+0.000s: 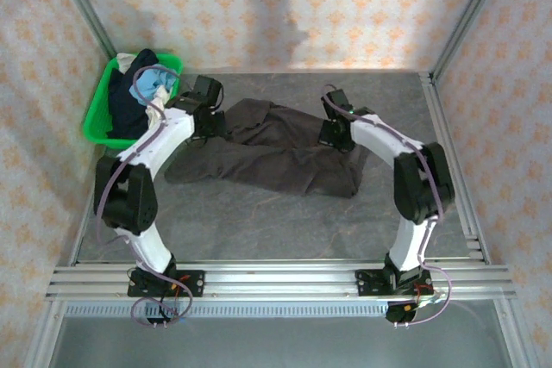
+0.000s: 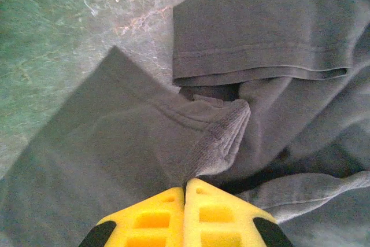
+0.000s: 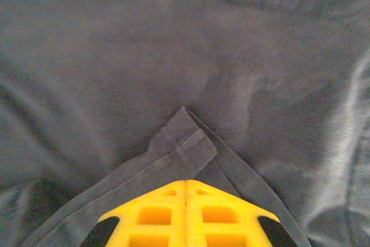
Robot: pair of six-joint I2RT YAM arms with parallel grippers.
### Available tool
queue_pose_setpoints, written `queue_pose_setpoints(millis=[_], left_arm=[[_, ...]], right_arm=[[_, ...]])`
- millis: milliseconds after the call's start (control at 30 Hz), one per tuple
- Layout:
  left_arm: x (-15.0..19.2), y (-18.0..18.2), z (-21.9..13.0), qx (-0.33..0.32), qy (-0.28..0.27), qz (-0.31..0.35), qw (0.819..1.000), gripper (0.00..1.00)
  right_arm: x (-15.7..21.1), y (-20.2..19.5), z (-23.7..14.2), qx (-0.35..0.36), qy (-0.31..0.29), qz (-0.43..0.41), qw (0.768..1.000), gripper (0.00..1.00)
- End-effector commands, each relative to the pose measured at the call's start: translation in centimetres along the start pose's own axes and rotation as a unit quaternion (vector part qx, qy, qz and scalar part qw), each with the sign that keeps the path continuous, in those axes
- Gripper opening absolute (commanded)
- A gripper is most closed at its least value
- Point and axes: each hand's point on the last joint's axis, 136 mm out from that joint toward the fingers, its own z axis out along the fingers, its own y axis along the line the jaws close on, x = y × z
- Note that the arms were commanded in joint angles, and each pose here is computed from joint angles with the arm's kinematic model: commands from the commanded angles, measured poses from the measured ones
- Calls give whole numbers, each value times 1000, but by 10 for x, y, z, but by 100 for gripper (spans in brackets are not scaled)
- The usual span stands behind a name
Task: Fold and stack the t-shirts
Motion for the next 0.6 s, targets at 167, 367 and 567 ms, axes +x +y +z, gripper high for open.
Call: queue_pose_setpoints(millis=[167, 367, 567], left_arm=[[2, 17, -85, 39, -98, -11, 994, 0], [34, 27, -46, 8, -38, -5, 999, 0], [62, 42, -19, -22, -8, -2, 1000, 0]], right_arm=[[2, -19, -69, -23, -62, 5, 998, 3], [17, -8, -6, -3, 13, -6, 1000, 54], [14, 0, 39, 27, 46, -21, 998, 59]])
